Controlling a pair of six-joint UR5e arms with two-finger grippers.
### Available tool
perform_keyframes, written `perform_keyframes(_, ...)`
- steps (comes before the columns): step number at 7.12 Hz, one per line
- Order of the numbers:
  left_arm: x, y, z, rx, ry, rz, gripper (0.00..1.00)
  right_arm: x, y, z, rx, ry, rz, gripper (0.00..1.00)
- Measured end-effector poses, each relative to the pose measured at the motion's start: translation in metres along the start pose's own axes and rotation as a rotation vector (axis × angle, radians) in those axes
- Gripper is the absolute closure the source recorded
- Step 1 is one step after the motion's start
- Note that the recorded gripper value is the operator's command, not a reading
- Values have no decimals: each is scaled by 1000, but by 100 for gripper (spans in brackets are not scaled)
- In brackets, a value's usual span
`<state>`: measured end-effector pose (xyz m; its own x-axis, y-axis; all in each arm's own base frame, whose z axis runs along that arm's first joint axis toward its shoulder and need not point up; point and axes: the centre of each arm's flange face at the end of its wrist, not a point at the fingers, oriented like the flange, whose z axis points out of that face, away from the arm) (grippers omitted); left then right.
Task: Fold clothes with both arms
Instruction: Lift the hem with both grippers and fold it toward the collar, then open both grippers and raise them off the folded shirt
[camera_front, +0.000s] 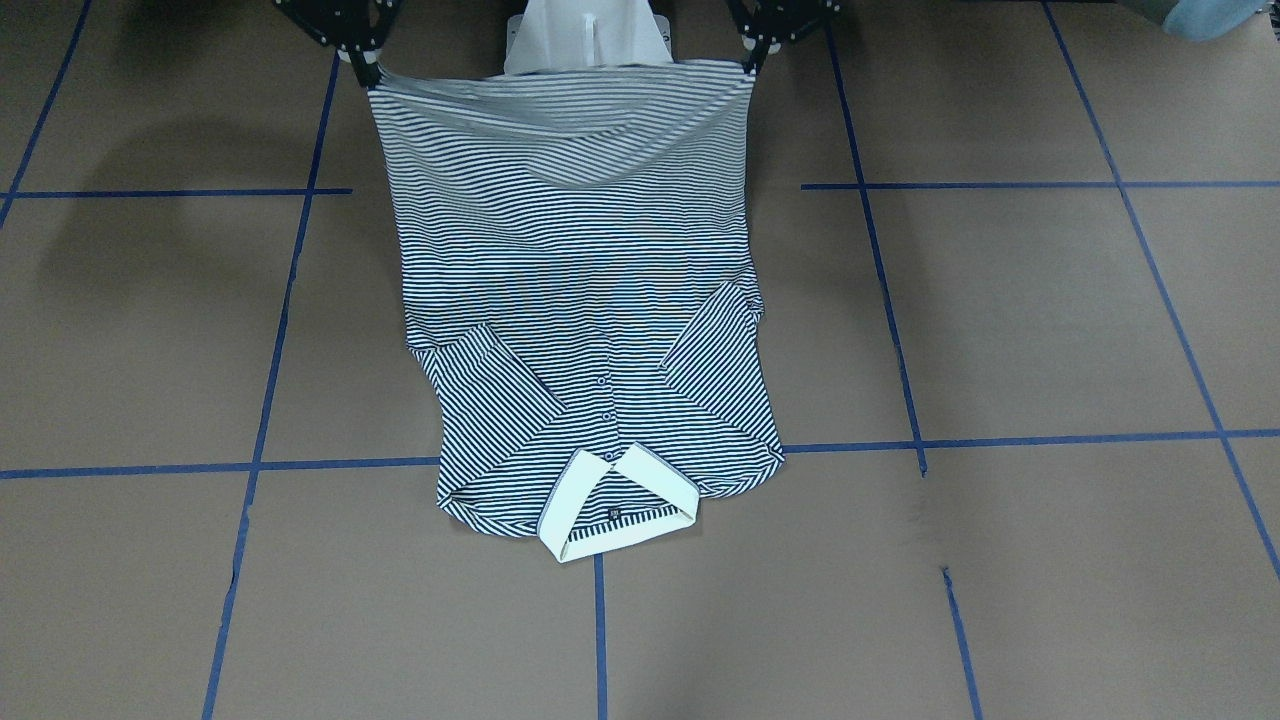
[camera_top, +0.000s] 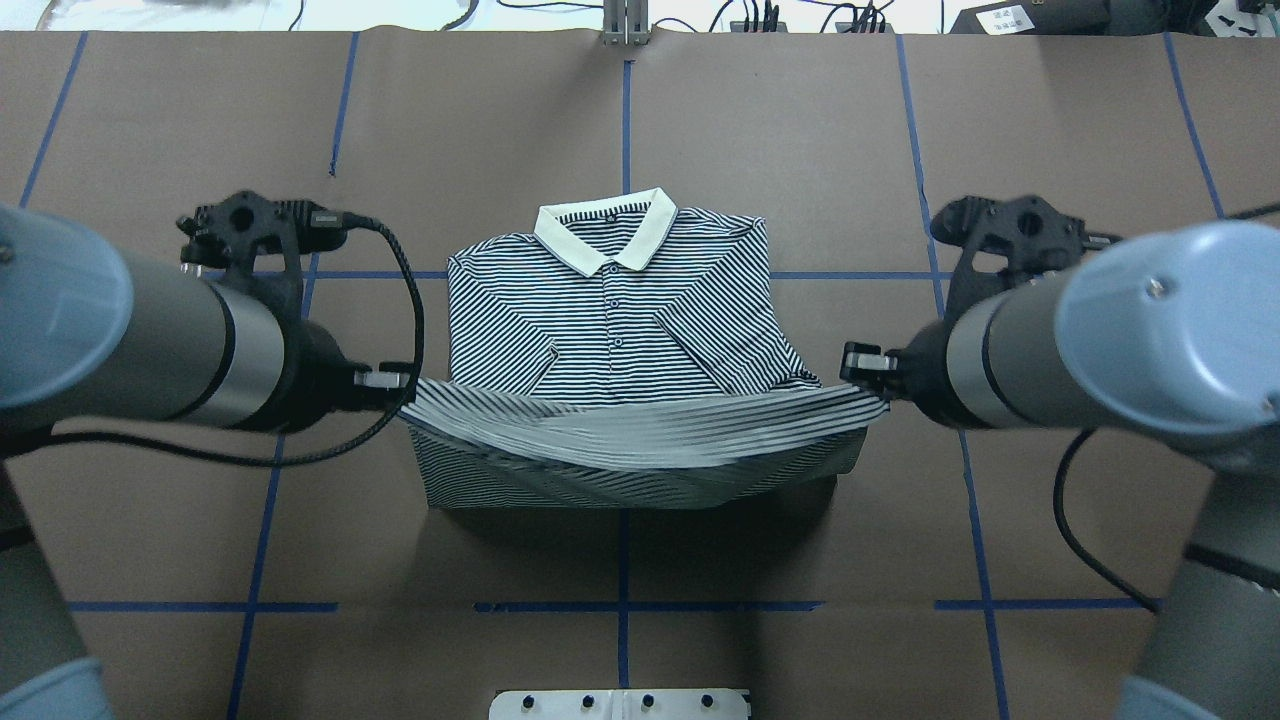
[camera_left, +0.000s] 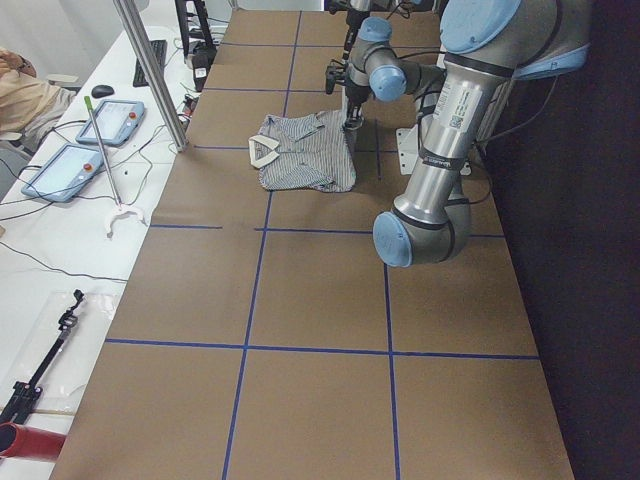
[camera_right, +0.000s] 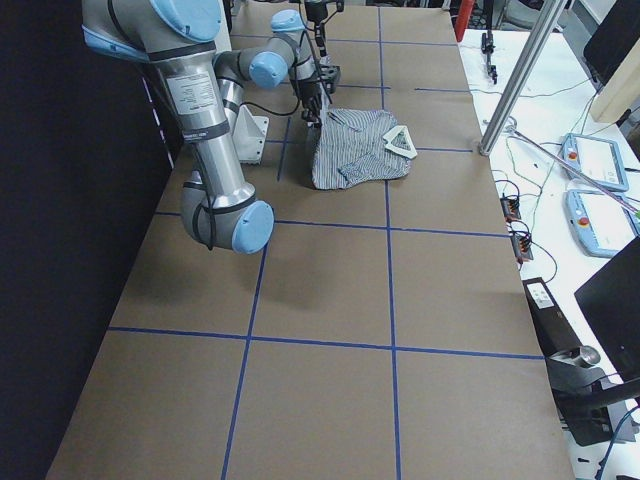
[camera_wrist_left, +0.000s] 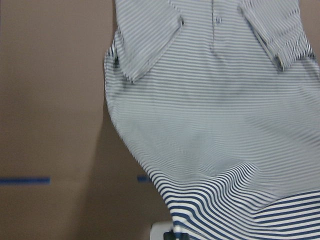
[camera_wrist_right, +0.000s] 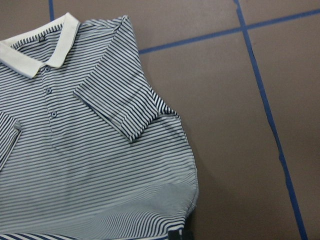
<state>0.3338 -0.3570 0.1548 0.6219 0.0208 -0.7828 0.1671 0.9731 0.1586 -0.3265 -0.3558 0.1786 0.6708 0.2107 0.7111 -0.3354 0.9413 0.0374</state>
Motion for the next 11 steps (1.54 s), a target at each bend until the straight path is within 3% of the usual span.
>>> perform_keyframes(2, -13, -76, 36, 70, -62, 13, 100, -26, -71, 57, 39, 28, -1, 100)
perform_keyframes(5, -24, -148, 136, 108, -84, 12, 100, -63, -132, 144, 72, 24, 17, 100)
perform_keyframes(8, -45, -177, 212, 133, -128, 6, 100, -73, -171, 225, 114, 46, 28, 100)
perform_keyframes(11, -55, -173, 245, 126, -134, 13, 100, -61, -175, 255, 112, 78, 23, 100)
